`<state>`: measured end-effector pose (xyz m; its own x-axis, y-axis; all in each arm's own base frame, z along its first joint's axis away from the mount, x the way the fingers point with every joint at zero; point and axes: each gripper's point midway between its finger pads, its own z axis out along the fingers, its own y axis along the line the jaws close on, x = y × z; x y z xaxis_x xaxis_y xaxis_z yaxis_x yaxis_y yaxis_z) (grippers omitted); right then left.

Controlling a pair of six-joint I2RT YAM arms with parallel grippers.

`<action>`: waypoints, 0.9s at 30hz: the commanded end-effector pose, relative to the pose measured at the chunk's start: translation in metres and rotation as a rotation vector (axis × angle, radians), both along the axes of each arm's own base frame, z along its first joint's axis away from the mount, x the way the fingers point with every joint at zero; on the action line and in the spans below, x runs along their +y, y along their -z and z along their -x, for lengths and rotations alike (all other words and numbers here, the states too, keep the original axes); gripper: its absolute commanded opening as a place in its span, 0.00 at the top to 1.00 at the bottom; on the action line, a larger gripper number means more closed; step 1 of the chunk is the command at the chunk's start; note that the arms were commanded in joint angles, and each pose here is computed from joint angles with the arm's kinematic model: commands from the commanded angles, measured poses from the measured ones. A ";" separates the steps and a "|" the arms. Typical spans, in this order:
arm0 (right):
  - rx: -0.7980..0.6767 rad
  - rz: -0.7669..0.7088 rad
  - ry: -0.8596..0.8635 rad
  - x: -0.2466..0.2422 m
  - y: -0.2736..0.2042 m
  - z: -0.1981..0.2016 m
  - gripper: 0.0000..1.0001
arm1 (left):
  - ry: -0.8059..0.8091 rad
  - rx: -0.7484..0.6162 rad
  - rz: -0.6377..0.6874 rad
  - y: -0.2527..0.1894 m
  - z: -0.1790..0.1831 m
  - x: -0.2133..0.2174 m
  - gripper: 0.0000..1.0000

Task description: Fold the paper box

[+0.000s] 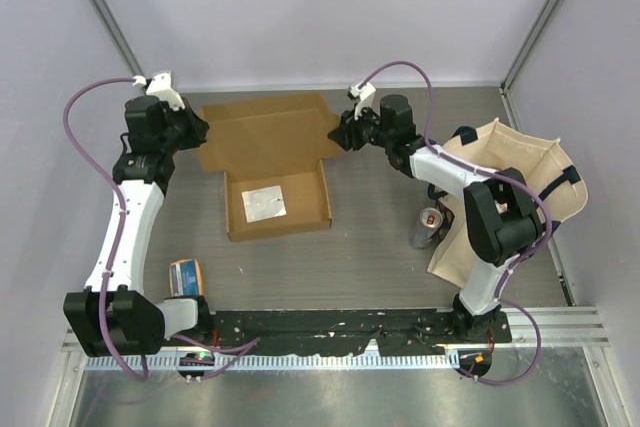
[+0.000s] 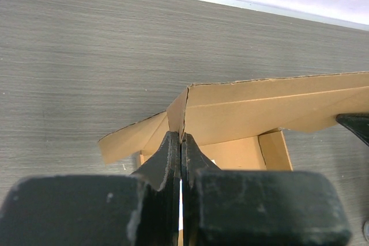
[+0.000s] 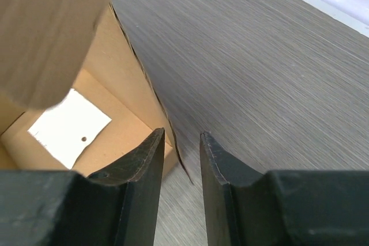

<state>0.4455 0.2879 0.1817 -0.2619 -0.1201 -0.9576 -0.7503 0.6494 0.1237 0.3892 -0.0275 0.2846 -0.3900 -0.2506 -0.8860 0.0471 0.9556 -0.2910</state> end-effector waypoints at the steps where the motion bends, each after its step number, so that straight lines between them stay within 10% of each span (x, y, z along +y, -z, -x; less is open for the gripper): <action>1: -0.062 -0.084 -0.127 0.024 -0.032 0.004 0.65 | 0.044 -0.075 0.027 -0.015 -0.008 -0.007 1.00; 9: -0.047 -0.060 -0.113 0.022 -0.035 -0.001 0.93 | 0.055 -0.098 0.026 -0.019 -0.007 -0.009 0.95; 16: -0.045 -0.045 -0.120 0.001 -0.037 -0.006 0.98 | 0.027 -0.182 -0.019 -0.026 0.010 -0.002 0.28; 27: -0.015 -0.056 -0.194 -0.022 -0.031 -0.006 0.98 | 0.109 -0.197 0.009 -0.013 0.002 -0.009 0.05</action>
